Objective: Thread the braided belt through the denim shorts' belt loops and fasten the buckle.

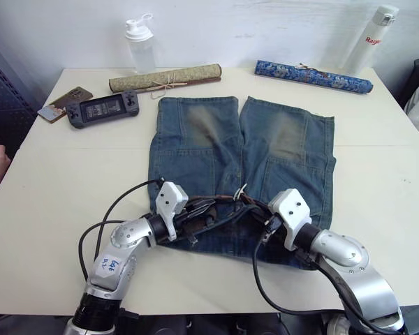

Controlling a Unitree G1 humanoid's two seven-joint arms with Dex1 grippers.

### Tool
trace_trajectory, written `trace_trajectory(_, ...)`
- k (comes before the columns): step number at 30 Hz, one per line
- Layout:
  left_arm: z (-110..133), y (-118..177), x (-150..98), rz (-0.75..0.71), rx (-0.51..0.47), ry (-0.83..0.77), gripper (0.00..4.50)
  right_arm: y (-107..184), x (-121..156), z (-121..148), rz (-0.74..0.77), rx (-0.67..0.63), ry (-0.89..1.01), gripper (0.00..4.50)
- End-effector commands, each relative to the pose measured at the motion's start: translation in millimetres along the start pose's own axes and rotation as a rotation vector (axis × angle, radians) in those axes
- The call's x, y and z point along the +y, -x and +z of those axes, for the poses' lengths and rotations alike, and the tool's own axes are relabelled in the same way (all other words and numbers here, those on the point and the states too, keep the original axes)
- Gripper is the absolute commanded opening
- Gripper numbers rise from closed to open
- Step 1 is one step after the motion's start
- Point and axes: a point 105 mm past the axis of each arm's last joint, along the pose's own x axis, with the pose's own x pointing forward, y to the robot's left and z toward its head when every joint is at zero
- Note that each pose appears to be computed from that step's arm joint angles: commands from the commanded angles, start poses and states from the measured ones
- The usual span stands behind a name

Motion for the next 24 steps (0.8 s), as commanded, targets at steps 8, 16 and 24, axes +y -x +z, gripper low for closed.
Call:
trace_trajectory(8, 17.7, -11.8, -17.5, -0.101, -0.05, -0.03, 0.0, -9.3, 13.2, 25.4, 0.03, -0.068, 0.045, 0.02)
trace_trajectory(16, 17.5, 9.9, -3.9, -0.055, -0.039, -0.024, 0.0, -4.0, 8.9, 20.3, 0.0, -0.044, 0.053, 0.02)
trace_trajectory(24, 59.4, 41.4, 23.0, -0.117, -0.082, 0.099, 0.33, -1.3, 13.1, 5.4, 0.012, 0.008, 0.085, 0.02)
